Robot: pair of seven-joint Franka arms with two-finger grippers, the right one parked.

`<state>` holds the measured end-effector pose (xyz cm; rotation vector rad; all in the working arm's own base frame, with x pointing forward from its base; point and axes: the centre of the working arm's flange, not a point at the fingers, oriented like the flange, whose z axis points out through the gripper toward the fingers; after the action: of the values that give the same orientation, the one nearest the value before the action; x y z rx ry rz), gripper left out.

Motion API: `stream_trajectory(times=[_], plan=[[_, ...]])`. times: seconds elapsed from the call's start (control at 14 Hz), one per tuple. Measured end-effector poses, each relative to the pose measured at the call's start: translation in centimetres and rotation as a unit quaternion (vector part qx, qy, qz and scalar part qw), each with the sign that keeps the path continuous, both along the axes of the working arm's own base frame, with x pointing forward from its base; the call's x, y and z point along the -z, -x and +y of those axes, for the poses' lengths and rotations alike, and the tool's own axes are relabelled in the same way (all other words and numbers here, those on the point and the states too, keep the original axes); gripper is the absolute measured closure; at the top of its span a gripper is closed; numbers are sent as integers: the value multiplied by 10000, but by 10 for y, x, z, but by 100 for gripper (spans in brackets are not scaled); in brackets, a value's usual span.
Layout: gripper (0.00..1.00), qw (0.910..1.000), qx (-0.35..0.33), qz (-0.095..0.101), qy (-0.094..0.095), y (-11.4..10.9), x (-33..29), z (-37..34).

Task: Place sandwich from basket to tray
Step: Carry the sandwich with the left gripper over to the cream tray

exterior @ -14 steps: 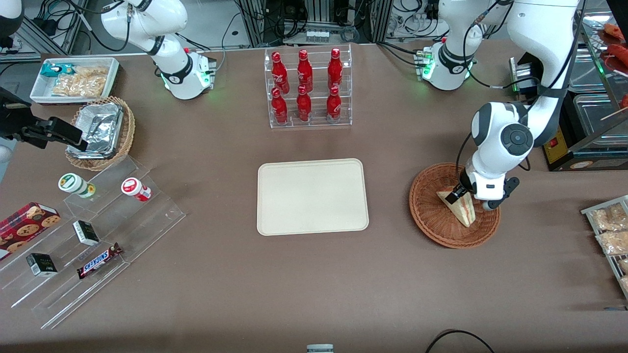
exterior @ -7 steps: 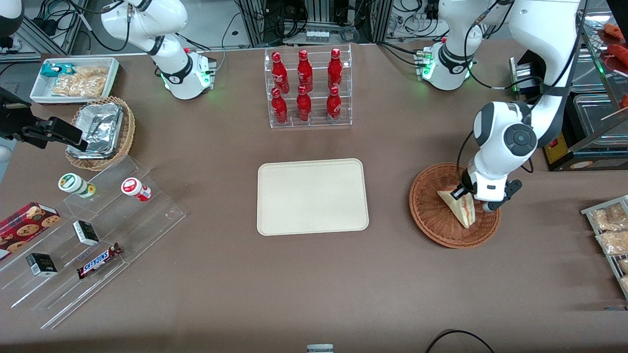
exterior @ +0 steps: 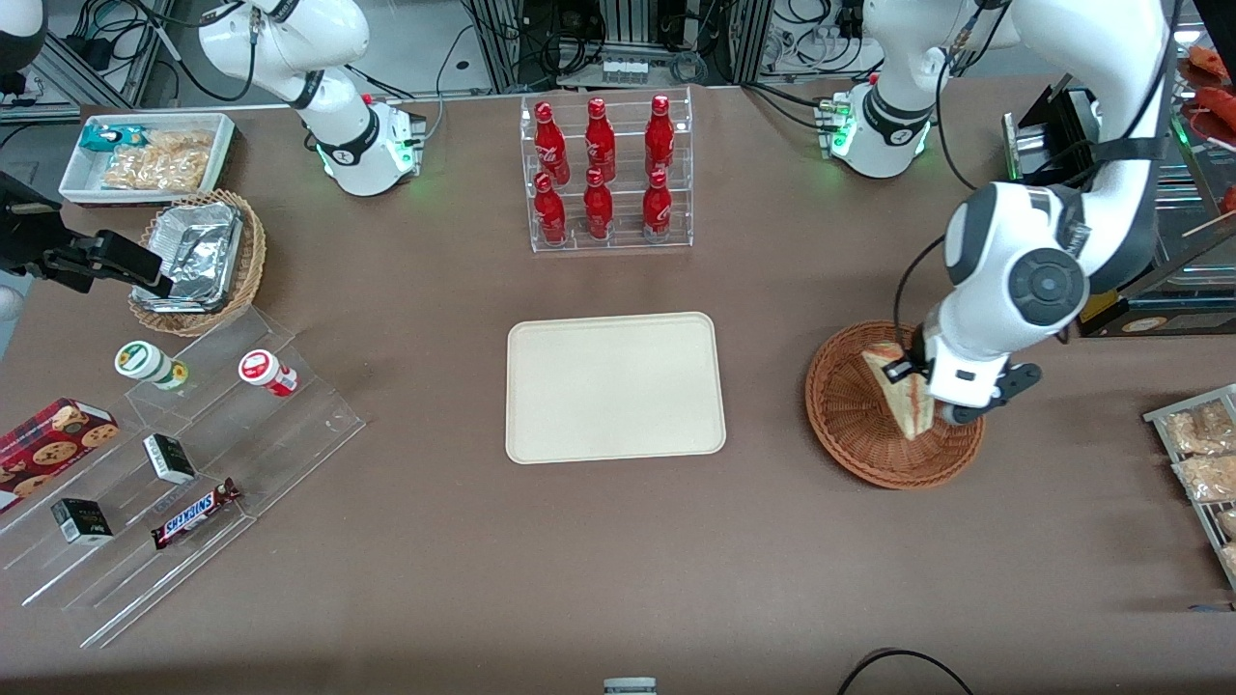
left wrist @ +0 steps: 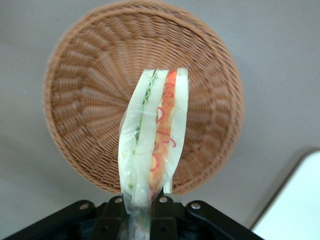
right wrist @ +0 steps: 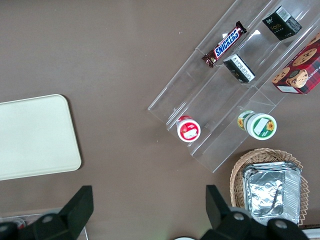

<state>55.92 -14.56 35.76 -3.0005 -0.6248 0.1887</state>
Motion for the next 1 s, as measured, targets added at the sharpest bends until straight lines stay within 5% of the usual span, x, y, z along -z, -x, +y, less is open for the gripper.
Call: stream_trajectory(times=[0.43,1.0], plan=[[86,9906,1362,57,108,8,18,-107],[86,9910,1328,-89,128,24,43,-249]])
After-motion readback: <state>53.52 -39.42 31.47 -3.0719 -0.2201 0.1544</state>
